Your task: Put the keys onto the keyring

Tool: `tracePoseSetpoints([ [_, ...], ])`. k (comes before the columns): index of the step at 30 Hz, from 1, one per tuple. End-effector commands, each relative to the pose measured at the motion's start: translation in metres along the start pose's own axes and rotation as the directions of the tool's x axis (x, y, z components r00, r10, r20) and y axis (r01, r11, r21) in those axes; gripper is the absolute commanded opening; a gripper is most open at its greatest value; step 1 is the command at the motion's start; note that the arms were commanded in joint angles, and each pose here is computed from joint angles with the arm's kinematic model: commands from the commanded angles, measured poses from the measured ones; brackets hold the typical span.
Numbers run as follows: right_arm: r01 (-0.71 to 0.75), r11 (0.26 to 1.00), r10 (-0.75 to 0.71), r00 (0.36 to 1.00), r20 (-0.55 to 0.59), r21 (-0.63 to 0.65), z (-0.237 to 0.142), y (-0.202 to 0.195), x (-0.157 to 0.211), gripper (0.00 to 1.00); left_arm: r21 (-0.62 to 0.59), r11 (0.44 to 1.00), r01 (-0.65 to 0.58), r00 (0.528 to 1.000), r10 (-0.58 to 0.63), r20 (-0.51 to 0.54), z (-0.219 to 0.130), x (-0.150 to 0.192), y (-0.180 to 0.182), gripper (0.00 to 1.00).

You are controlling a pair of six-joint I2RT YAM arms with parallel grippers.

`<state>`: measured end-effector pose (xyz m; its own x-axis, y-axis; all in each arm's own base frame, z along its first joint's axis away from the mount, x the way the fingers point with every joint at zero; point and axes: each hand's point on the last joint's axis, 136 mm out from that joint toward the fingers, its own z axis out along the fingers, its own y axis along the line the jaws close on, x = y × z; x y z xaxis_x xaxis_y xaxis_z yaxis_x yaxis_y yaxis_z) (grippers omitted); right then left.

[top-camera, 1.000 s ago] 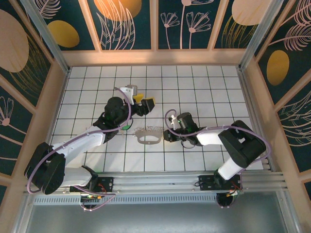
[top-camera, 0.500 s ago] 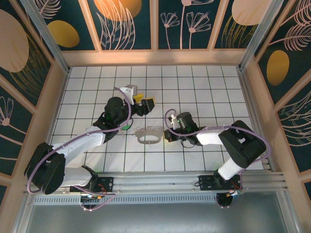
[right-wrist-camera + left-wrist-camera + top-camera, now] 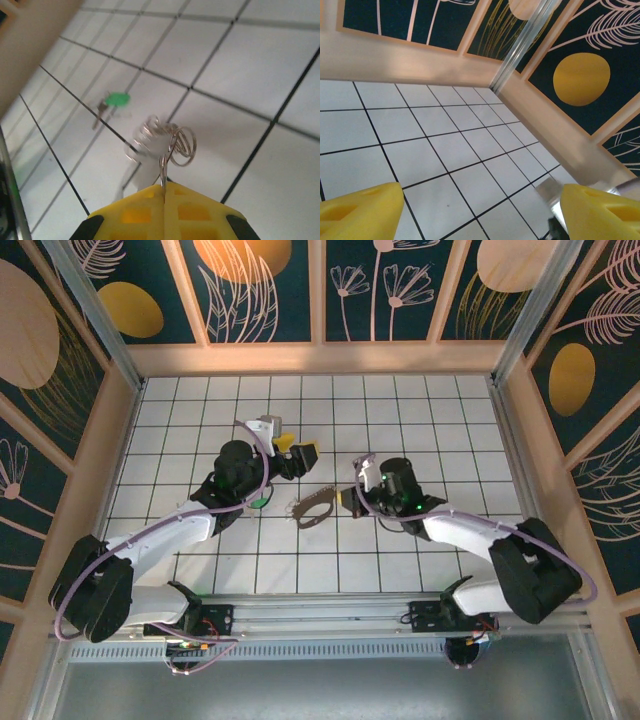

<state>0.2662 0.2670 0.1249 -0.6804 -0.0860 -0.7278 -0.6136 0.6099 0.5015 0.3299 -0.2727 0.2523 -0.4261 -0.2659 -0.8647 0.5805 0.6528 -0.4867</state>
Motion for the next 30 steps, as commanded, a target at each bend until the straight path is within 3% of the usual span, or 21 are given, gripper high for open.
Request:
tracePoseSetpoints([
  [1,0.108,0.992,-0.100,0.990,0.104,-0.071,-0.019,0.022,-0.041,0.00,0.008,0.999,-0.042,0.999,0.042,0.015,-0.003,-0.012,-0.007,0.82],
  [5,0.159,0.984,-0.141,0.972,0.190,-0.084,-0.040,0.024,-0.071,0.00,0.042,0.995,-0.092,0.995,0.093,-0.026,-0.001,-0.009,-0.015,0.81],
  [11,0.232,0.965,-0.197,0.948,0.252,-0.118,-0.056,0.033,-0.100,0.00,0.183,0.975,-0.126,0.981,0.150,-0.126,0.010,0.005,-0.037,0.75],
  [20,0.302,0.935,-0.243,0.928,0.282,-0.188,-0.066,0.050,-0.119,0.00,0.318,0.935,-0.157,0.966,0.213,-0.149,0.013,-0.006,-0.052,0.60],
  [30,0.324,0.904,-0.250,0.929,0.272,-0.278,-0.065,0.064,-0.127,0.00,0.483,0.870,-0.101,0.953,0.224,-0.203,0.007,-0.006,-0.071,0.53],
])
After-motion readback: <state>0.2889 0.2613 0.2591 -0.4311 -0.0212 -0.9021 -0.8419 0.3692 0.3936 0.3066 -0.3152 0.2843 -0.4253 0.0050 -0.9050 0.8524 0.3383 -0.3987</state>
